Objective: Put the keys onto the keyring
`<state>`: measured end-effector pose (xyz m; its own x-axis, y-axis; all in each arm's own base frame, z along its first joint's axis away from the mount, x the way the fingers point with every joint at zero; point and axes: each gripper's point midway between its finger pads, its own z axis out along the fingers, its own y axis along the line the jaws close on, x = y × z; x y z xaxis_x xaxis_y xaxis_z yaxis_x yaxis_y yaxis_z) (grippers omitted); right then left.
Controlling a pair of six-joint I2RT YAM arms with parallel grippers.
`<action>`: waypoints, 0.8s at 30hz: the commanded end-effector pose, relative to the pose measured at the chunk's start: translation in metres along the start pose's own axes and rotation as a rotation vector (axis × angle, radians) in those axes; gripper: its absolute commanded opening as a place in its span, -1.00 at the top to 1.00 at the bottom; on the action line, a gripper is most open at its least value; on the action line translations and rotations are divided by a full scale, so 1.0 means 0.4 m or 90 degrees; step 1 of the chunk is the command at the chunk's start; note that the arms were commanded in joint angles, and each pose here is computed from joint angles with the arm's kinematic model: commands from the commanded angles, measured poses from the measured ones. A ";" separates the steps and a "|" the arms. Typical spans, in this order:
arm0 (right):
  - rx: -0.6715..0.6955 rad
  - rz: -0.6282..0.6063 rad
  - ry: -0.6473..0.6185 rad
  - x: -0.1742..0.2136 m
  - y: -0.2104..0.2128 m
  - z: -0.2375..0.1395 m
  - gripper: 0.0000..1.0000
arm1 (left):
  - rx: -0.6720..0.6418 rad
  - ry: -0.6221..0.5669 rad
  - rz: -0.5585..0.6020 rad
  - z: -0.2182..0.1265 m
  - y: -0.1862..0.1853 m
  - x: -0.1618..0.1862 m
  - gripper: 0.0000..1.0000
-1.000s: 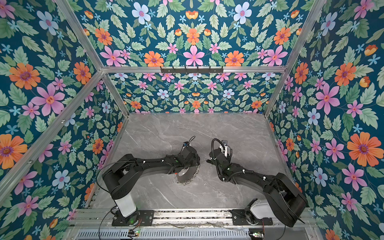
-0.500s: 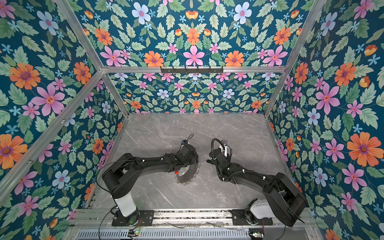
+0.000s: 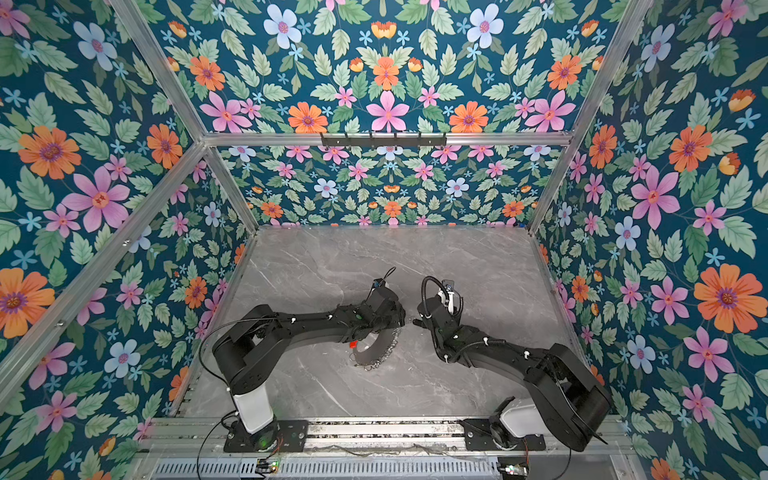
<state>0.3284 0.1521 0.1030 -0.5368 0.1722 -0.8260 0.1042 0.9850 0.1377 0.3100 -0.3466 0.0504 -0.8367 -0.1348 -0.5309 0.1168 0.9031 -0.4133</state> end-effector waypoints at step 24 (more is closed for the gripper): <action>0.000 0.005 -0.001 -0.004 0.002 -0.001 0.16 | -0.036 -0.019 -0.008 0.018 0.036 -0.014 -0.29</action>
<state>0.3285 0.1520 0.1025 -0.5378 0.1720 -0.8253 0.1046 0.9850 0.1371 0.3180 -0.3323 0.0400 -0.8258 -0.1588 -0.5411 0.0642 0.9268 -0.3700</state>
